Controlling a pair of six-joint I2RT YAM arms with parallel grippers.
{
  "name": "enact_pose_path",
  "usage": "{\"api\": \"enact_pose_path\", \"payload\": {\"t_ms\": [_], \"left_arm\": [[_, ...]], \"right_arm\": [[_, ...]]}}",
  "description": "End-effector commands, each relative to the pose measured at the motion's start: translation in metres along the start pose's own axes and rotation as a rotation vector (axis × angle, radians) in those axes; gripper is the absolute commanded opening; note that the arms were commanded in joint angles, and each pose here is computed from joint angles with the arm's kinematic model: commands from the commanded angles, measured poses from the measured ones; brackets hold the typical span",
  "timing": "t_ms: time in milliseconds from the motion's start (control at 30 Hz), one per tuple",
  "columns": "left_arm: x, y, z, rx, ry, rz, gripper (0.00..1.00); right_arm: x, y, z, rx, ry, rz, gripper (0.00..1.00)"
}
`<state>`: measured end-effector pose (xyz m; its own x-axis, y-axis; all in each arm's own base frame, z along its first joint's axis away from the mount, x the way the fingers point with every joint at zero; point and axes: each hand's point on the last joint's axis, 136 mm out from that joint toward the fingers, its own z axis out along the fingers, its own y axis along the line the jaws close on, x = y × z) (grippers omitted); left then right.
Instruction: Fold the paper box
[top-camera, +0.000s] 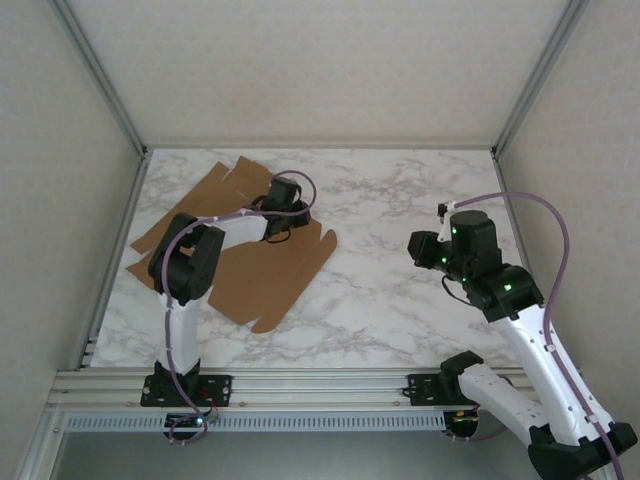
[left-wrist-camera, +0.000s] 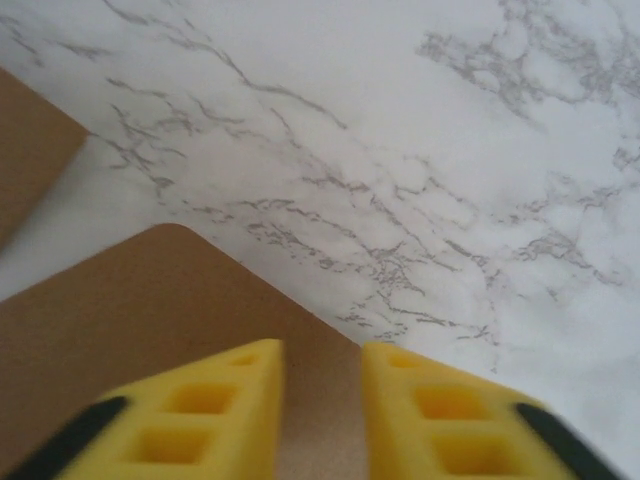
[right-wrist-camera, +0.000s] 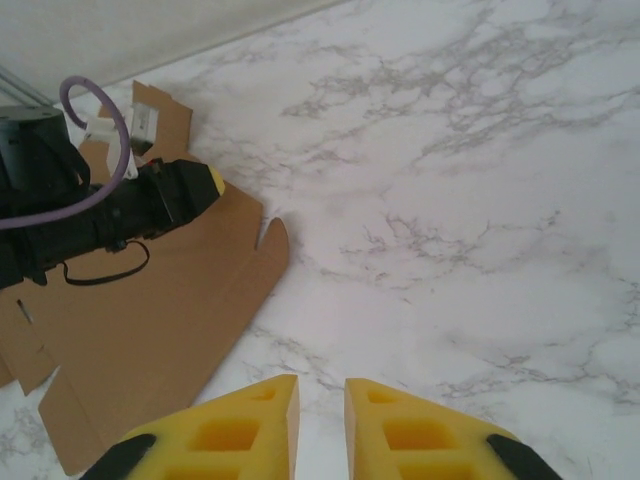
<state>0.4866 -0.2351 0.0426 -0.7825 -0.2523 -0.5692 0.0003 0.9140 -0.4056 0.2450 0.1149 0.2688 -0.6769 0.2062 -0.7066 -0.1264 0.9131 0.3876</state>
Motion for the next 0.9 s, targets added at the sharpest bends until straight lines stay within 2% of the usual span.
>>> {"api": "enact_pose_path", "payload": {"t_ms": [0, 100, 267, 367, 533, 600, 633, 767, 867], "left_arm": [[0.012, -0.007, 0.011, 0.018, 0.055, 0.021, 0.11], [0.024, -0.012, 0.02, 0.012, 0.089, 0.055, 0.0], [0.052, -0.041, 0.032, 0.041, 0.163, 0.158, 0.0], [0.075, -0.07, 0.035, 0.083, 0.215, 0.264, 0.0], [0.119, -0.112, 0.015, 0.161, 0.295, 0.461, 0.0], [0.123, -0.118, 0.0, 0.171, 0.283, 0.502, 0.0], [0.115, -0.118, -0.011, 0.175, 0.251, 0.491, 0.0], [0.076, -0.125, -0.056, 0.284, 0.142, 0.389, 0.0], [0.051, -0.132, -0.096, 0.393, 0.067, 0.332, 0.0]], "right_arm": [[-0.001, -0.002, -0.007, 0.014, -0.003, -0.008, 0.18], [-0.002, -0.002, -0.01, 0.012, -0.011, -0.009, 0.18], [0.0, -0.006, -0.012, 0.028, -0.008, -0.011, 0.19], [0.002, -0.008, -0.012, 0.036, -0.007, -0.017, 0.23], [-0.013, -0.026, -0.027, 0.135, -0.108, 0.009, 0.49], [-0.018, -0.032, -0.029, 0.171, -0.132, 0.005, 0.52], [-0.018, -0.037, -0.027, 0.208, -0.124, -0.006, 0.5], [-0.016, -0.035, -0.005, 0.218, -0.062, -0.04, 0.21], [-0.012, -0.019, 0.021, 0.128, -0.02, -0.035, 0.14]]}}
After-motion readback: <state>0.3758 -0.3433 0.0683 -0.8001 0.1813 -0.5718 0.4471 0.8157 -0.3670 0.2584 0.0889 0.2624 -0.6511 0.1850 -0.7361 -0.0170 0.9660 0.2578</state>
